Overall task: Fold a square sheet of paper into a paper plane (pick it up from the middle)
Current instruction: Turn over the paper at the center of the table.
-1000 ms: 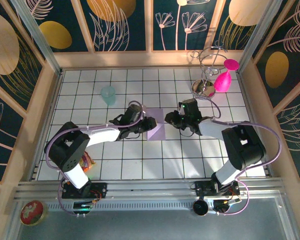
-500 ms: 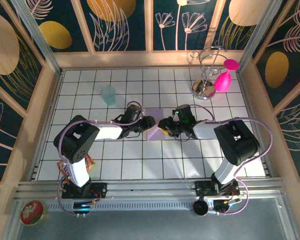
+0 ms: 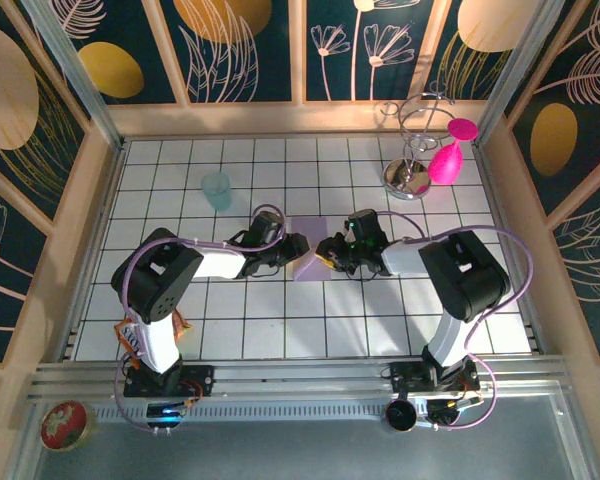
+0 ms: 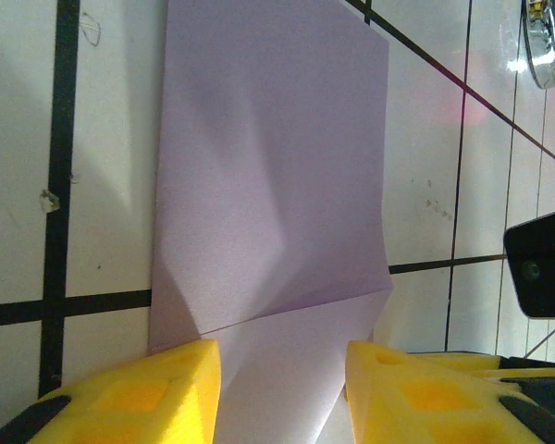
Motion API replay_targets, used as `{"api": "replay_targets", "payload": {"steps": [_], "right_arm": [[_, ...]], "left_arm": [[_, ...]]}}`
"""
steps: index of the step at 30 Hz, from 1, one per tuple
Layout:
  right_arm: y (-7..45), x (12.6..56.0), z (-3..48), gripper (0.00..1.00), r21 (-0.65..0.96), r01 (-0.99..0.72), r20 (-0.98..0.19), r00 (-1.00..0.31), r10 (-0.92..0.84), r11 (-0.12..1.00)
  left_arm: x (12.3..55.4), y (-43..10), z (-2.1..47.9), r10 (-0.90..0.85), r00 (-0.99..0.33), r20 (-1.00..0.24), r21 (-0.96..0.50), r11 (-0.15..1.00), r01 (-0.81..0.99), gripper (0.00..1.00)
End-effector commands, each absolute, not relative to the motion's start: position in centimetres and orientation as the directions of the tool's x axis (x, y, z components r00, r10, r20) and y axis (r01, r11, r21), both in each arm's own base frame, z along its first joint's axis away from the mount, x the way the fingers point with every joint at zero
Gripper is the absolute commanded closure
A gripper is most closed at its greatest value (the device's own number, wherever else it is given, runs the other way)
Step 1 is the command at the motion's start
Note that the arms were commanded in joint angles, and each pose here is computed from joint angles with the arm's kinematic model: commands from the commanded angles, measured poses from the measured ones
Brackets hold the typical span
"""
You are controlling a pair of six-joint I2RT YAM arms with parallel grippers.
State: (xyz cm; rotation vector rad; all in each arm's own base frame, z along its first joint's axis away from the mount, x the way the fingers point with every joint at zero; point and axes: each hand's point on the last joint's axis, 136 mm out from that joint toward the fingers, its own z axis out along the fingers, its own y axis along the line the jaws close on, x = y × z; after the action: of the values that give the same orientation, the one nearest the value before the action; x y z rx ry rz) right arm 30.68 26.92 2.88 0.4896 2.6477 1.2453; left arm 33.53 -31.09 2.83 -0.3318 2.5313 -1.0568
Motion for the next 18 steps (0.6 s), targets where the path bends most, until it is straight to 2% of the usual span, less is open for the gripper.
{"api": "replay_targets", "payload": {"steps": [1, 8, 18], "right_arm": [[28.0, 31.6, 3.7, 0.72, 0.802, 0.194, -0.029, -0.932, 0.362, 0.565], [28.4, 31.8, 3.5, 0.79, 0.810, 0.186, -0.027, -0.935, 0.353, 0.557], [29.4, 32.2, 4.1, 0.82, 0.847, 0.155, -0.030, -0.941, 0.337, 0.508]], "left_arm": [[32.8, -29.7, 0.1, -0.369, -0.903, -0.220, -0.677, 0.724, -0.131, 0.60], [32.8, -29.8, 0.3, -0.369, -0.903, -0.220, -0.680, 0.722, -0.129, 0.60], [33.1, -29.9, 1.1, -0.369, -0.900, -0.232, -0.686, 0.718, -0.117, 0.60]]}}
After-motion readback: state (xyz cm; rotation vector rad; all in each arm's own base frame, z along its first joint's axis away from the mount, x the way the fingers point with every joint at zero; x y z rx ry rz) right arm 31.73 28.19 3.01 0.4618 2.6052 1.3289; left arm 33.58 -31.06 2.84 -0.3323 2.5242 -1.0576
